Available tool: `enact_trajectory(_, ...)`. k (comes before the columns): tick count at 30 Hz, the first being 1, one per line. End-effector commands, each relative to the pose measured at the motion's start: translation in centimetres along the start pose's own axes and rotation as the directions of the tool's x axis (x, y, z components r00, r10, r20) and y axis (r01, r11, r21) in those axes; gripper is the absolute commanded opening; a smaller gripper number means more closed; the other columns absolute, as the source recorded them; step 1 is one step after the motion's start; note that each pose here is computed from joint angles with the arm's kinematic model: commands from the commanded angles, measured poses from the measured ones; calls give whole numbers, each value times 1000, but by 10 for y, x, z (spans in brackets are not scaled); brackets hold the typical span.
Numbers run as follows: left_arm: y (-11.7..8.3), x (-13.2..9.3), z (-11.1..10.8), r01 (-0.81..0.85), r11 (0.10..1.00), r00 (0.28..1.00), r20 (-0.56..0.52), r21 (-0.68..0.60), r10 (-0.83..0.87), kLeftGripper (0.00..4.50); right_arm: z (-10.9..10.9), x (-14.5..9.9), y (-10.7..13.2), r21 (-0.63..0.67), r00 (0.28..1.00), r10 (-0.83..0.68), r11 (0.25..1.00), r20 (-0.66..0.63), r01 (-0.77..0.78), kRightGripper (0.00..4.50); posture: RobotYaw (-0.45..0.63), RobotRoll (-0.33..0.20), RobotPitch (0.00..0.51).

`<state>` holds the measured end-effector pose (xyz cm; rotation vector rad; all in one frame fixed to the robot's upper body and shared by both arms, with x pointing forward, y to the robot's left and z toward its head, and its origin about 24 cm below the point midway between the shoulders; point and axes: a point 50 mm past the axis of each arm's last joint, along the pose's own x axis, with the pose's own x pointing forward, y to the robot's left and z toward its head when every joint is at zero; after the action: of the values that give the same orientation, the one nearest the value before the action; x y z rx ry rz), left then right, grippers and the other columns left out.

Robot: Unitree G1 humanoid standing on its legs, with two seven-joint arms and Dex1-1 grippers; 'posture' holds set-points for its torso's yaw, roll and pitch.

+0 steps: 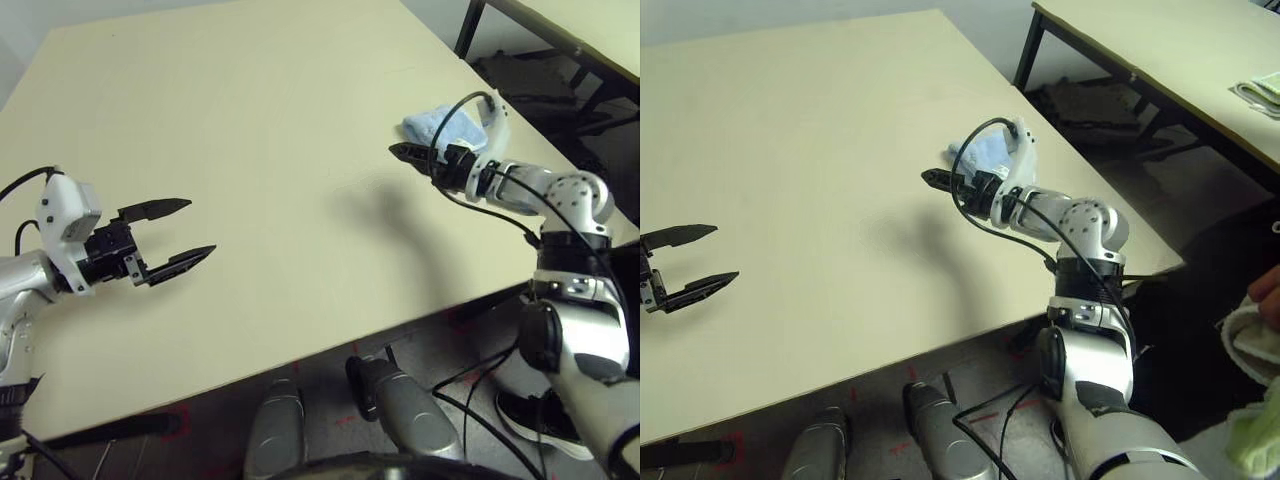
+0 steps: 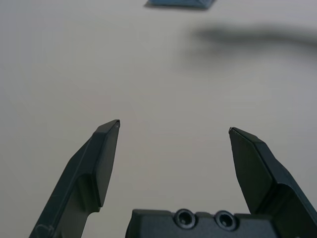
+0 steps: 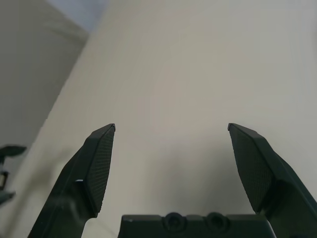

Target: Fold the towel and set it aside.

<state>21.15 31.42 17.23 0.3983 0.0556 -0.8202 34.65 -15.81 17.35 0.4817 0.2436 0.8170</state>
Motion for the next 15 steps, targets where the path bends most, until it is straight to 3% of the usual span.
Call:
enact_trajectory(1,-4,-5,-1,2,1000,1000,-9,-3,-2,4500,-5,0,8,-142,992,127,982,27,-122,4474,-102,0,126)
enact_trajectory(8,-4,-5,-5,-37,999,999,-8,-26,37,4500,-24,-2,17,-347,960,274,897,-52,-275,4474,-95,0,123)
enact_trajectory(11,-8,-3,-13,-105,994,994,-37,-39,104,4500,-30,-4,7,-460,984,179,872,-21,-168,4474,-90,0,123)
enact_trajectory(15,-11,-4,-21,-227,973,973,-62,-51,224,4500,-27,-8,-5,-462,991,46,887,128,18,4474,-89,0,126)
